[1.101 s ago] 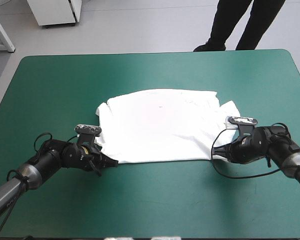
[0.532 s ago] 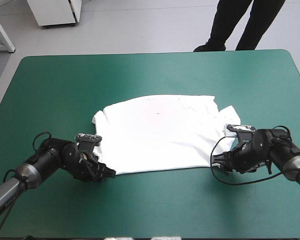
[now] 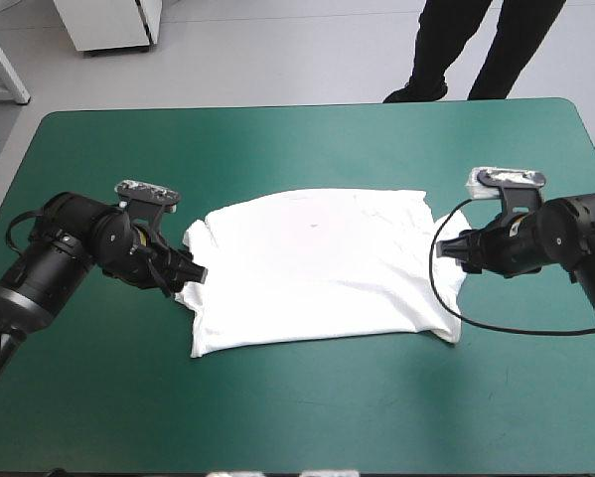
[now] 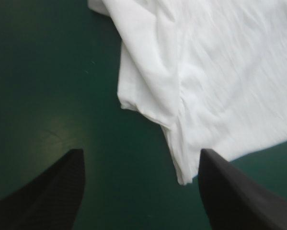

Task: Fold the cloth

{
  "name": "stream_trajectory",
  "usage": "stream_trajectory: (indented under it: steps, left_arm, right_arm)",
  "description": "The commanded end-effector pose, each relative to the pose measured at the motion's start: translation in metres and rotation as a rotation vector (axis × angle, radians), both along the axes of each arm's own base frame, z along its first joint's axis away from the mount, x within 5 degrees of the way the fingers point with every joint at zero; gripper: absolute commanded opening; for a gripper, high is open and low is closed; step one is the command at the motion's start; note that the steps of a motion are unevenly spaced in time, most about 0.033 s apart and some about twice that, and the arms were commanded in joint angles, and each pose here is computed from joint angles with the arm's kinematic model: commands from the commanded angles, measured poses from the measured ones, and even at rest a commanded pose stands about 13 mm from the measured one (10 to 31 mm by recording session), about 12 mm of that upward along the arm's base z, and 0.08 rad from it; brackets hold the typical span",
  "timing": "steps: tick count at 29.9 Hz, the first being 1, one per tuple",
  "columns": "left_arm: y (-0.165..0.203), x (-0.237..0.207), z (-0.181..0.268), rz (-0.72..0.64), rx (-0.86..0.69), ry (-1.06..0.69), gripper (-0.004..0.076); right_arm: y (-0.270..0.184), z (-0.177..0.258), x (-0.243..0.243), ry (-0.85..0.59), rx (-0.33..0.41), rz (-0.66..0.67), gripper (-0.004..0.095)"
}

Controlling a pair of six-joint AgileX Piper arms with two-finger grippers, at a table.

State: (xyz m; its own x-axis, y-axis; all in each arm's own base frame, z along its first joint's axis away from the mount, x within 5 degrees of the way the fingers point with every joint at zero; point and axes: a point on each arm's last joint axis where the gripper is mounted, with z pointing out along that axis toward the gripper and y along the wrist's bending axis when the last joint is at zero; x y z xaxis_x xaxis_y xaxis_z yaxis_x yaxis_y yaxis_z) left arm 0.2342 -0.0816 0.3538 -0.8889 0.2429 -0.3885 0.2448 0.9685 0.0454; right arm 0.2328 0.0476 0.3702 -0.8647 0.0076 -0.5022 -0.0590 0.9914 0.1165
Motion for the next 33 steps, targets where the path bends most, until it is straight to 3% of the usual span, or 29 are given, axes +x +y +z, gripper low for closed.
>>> stream_trajectory:
  steps: [1, 8, 13, 22, 29, 33]
  left_arm:
    - [0.006, -0.004, 0.032, 0.017, 0.015, -0.102, 0.0492]
    - [0.019, 0.008, 0.023, 0.109, -0.008, -0.065, 0.049]
    - [0.041, 0.038, 0.003, 0.176, -0.144, 0.006, 0.049]
    - [0.035, 0.081, -0.058, 0.157, -0.167, 0.173, 0.0489]
    - [0.034, 0.08, -0.101, 0.18, -0.16, 0.208, 0.0391]
    - [0.034, 0.079, -0.114, 0.193, -0.172, 0.18, 0.038]
  right_arm:
    - [-0.007, 0.035, -0.003, -0.131, -0.026, -0.043, 0.0522]
    - [-0.007, 0.037, 0.001, -0.117, -0.037, -0.046, 0.0516]
    - [-0.008, 0.035, 0.003, -0.111, -0.05, -0.048, 0.0506]
    - [-0.013, 0.036, 0.004, -0.12, -0.104, -0.059, 0.0495]
    - [-0.016, 0.036, 0.004, -0.119, -0.141, -0.066, 0.0495]
    - [-0.016, 0.034, 0.006, -0.11, -0.145, -0.065, 0.0495]
